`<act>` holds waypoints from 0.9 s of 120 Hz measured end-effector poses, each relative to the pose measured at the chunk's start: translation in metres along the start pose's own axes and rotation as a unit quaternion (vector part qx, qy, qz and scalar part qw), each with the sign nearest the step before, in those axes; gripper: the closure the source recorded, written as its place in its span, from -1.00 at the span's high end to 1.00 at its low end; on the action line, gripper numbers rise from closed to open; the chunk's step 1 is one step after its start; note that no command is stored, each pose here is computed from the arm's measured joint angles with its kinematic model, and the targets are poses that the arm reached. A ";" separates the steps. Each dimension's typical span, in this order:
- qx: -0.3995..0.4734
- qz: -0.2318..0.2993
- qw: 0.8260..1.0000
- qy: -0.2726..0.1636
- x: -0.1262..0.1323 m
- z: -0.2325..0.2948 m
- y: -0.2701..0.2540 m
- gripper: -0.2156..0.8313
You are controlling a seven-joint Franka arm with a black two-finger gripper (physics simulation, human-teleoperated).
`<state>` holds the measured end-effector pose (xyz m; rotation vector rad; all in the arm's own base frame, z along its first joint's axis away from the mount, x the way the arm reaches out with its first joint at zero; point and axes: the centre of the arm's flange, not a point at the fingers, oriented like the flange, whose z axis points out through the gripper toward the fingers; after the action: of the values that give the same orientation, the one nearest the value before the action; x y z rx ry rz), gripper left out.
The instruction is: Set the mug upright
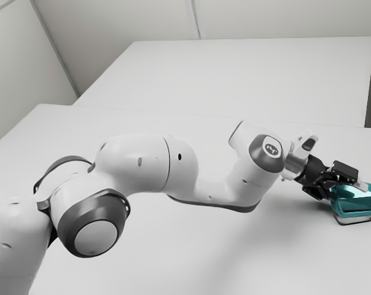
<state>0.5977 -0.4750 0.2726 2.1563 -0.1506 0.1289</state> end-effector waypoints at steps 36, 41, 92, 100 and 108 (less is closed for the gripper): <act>-0.009 0.017 1.000 0.001 0.000 0.011 0.002 0.58; -0.009 0.019 1.000 0.001 0.000 0.011 0.001 0.55; -0.013 0.023 1.000 0.000 -0.001 0.008 -0.001 -0.15; -0.014 0.024 1.000 0.000 -0.001 0.008 -0.001 -0.26; -0.015 0.025 1.000 0.001 -0.001 0.008 0.001 -0.36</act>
<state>0.5972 -0.4816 0.2688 2.1234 -0.2042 0.1558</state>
